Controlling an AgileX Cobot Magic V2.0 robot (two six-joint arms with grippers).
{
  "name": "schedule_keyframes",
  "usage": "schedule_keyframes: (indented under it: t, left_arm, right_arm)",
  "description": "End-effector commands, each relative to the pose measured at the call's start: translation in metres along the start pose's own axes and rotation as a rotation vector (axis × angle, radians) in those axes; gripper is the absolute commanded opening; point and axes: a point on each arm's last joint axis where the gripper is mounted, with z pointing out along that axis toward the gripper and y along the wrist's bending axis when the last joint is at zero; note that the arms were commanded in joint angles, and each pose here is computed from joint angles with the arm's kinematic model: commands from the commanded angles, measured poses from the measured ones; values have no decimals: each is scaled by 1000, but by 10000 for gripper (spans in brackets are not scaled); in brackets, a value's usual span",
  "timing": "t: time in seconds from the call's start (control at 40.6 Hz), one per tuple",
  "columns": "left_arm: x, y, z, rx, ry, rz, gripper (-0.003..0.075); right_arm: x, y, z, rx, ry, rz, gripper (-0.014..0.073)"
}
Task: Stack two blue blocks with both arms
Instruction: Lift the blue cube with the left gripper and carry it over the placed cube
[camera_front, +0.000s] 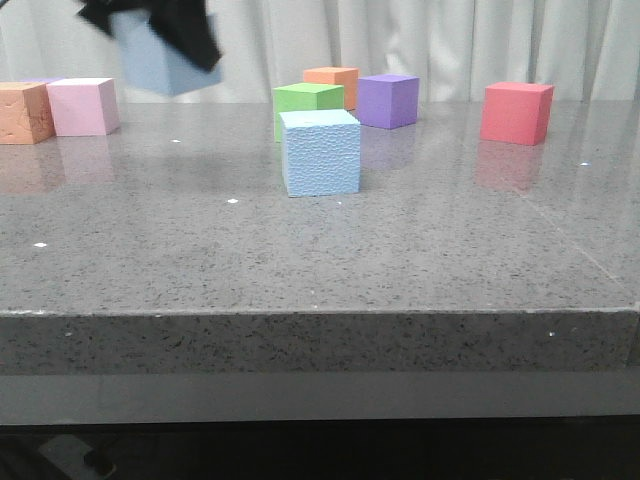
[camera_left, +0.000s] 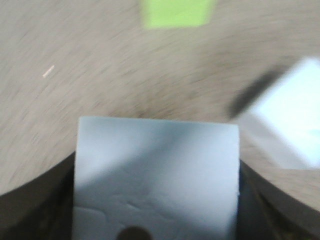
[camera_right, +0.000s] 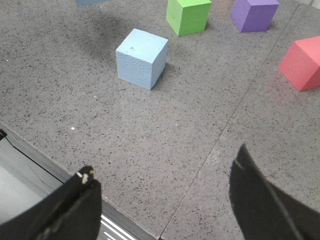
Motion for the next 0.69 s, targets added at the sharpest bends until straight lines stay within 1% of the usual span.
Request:
schedule_keyframes:
  t: [0.0, 0.074, 0.123, 0.197, 0.32, 0.418, 0.492, 0.665]
  left_arm:
    - [-25, -30, -42, 163, -191, 248, 386]
    - [-30, -45, -48, 282, -260, 360, 386]
    - [-34, -52, -51, 312, -306, 414, 386]
    - [-38, -58, -51, 298, -347, 480, 386]
    - [-42, -62, -46, 237, -383, 599, 386]
    - [-45, -68, -42, 214, -405, 677, 386]
    - [-46, -69, -39, 205, -402, 691, 386]
    - [-42, -66, -24, 196, -334, 720, 386]
  right_arm:
    - [-13, -2, -6, 16, -101, -8, 543]
    - [-13, -2, -6, 16, -101, -8, 543]
    - [-13, -2, -6, 16, -101, -8, 543]
    - [-13, -2, -6, 16, -101, -8, 543]
    - [-13, -2, -6, 16, -101, -8, 543]
    - [-13, -2, -6, 16, -101, -8, 543]
    - [-13, -2, -6, 16, -101, -8, 543]
    - [-13, -2, -6, 16, -101, -8, 543]
